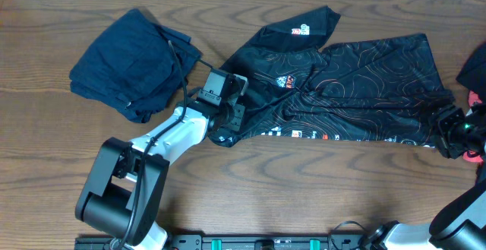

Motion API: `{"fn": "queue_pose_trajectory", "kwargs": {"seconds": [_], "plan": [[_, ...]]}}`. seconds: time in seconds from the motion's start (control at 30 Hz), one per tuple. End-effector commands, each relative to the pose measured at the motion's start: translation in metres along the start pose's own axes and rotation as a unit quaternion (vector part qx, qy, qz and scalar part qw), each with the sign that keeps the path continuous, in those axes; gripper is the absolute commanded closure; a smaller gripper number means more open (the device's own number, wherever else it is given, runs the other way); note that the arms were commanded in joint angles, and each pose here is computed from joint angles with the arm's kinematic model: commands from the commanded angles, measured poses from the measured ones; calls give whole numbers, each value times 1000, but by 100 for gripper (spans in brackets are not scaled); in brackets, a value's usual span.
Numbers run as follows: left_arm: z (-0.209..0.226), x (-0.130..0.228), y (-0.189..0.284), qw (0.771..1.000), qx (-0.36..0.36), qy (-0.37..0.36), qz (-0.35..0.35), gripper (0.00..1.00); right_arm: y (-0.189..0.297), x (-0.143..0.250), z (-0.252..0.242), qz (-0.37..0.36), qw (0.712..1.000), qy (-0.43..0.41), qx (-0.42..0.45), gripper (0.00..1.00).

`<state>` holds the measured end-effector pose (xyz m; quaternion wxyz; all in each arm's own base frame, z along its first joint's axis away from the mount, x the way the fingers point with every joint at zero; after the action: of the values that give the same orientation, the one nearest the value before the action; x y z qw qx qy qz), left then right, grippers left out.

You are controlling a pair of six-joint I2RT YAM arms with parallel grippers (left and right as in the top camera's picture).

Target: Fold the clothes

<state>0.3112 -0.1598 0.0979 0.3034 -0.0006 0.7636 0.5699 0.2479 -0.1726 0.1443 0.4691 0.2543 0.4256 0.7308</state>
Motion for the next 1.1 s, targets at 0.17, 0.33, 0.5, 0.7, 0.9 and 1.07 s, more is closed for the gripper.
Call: {"fn": "queue_pose_trajectory", "kwargs": {"seconds": [0.17,0.33,0.5,0.7,0.9,1.07], "plan": [[3,-21,18,1000,-10,-7,-28,94,0,1,4,5,1000,11,-6,36],[7,-52,57,997,-18,-17,-70,94,0,1,4,5,1000,11,-6,35],[9,-62,66,995,-23,-38,-85,94,0,0,5,2,1000,13,-7,35],[11,-71,62,992,-30,-59,-109,94,0,-2,5,-2,1000,15,-9,35],[12,-85,65,983,-45,-84,-156,94,0,-2,6,-5,1000,17,-10,35],[12,-90,65,980,-48,-97,-169,94,0,-2,6,-5,1000,16,-10,35]]}}
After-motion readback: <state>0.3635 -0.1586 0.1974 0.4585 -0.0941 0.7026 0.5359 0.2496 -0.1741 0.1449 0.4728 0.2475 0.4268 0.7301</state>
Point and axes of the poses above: each gripper's point midway between its finger pads, its own y axis back along the fingers, its own z axis along the line the jaws close on, x = y × z, the point moved 9 cm from there along y, back along the fingers, and after that the axes turned 5 degrees about -y, right-handed, at the moved point
